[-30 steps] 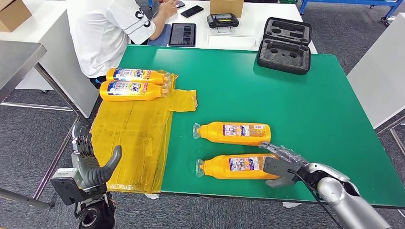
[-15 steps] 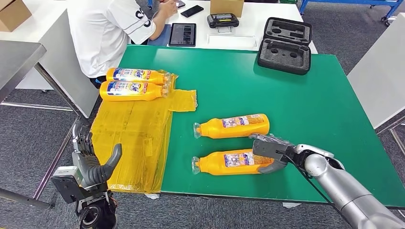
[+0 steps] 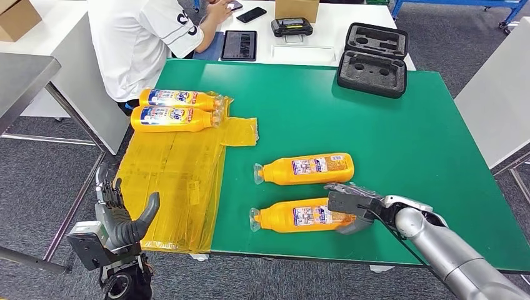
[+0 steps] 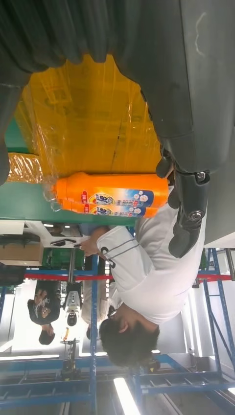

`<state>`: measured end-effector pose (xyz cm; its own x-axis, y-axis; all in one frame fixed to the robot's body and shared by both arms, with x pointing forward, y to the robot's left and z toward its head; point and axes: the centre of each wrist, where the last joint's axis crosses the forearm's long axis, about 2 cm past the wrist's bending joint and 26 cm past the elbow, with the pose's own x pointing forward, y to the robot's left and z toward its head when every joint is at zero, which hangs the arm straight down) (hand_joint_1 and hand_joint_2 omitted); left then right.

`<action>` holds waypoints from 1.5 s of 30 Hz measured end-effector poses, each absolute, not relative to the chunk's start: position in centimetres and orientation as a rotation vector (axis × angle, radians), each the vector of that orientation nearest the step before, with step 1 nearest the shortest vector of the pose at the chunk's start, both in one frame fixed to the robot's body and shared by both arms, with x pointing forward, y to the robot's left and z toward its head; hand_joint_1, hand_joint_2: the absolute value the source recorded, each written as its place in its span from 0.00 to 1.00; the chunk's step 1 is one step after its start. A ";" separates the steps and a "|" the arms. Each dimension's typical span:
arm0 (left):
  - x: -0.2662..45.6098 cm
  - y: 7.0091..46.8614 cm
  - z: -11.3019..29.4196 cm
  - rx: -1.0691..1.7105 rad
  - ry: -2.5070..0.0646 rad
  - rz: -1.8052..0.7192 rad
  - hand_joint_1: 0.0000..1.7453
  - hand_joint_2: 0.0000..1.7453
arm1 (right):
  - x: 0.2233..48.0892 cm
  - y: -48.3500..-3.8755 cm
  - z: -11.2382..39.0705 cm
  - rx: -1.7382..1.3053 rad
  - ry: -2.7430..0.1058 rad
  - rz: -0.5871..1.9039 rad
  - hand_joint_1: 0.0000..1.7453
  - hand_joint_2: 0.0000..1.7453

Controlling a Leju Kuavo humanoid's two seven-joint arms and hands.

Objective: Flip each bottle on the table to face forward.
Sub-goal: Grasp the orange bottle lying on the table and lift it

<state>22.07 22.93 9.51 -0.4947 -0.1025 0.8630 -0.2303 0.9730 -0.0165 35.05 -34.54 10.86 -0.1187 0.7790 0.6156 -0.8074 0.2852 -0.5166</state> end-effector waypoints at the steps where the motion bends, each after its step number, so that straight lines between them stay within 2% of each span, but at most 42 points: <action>1: 22.1 22.9 9.5 0.233 -2.091 0.158 0.00 1.00 | 34.9 -34.6 10.7 0.037 -1.011 1.349 0.00 1.00; 23: 22.5 22.4 9.4 0.174 -2.088 0.142 0.00 1.00 | 29.5 -36.4 8.8 0.046 -0.980 1.347 0.00 1.00; 45: 22.4 22.4 9.2 0.169 -2.078 0.150 0.00 1.00 | 30.9 -35.9 9.3 -0.015 -0.999 1.350 0.00 1.00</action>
<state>22.39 22.39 9.21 -0.4869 -0.0581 0.8715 -0.1830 0.9824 -0.0368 30.92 -35.93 9.34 -0.1084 0.8052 0.5830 -0.7932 0.2834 -0.5390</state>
